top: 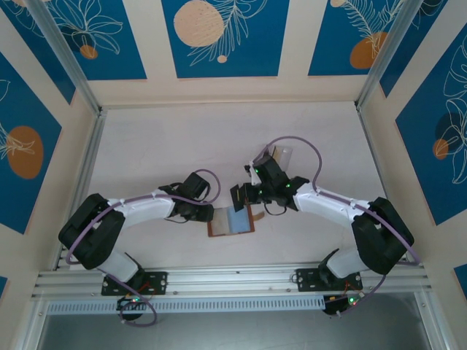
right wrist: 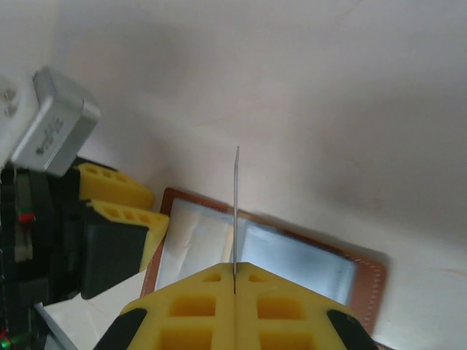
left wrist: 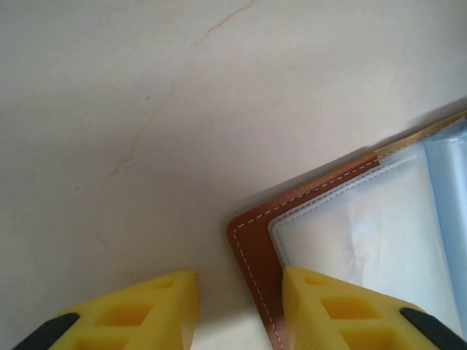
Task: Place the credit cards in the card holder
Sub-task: Insert the credit card into the card slot.
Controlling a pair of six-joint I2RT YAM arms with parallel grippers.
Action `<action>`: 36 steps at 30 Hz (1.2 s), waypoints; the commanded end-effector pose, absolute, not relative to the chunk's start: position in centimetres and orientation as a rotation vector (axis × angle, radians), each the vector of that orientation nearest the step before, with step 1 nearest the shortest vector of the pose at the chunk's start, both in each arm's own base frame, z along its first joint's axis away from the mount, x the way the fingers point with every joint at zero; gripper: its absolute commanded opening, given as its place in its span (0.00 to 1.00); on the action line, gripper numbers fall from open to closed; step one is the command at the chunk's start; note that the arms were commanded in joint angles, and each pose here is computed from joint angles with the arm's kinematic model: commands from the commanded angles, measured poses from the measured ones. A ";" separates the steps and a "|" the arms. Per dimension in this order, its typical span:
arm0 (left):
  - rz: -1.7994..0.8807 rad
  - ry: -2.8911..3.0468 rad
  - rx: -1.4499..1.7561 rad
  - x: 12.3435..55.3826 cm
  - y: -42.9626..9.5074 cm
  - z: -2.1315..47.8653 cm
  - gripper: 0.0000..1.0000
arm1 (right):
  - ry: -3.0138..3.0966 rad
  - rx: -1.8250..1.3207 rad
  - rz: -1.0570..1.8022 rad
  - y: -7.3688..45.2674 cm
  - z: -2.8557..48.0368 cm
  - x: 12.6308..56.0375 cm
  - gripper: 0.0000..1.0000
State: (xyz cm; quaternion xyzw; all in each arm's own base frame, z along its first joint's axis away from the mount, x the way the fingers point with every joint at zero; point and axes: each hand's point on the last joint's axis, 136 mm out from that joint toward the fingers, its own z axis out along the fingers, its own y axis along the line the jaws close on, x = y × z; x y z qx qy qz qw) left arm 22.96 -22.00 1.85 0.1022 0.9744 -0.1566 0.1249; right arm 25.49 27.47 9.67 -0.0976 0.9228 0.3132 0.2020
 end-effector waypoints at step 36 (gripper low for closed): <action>-0.453 2.929 0.369 20.9 -21.9 -0.2 0.27 | 2.510 -0.114 1.000 29.7 6.0 23.8 0.00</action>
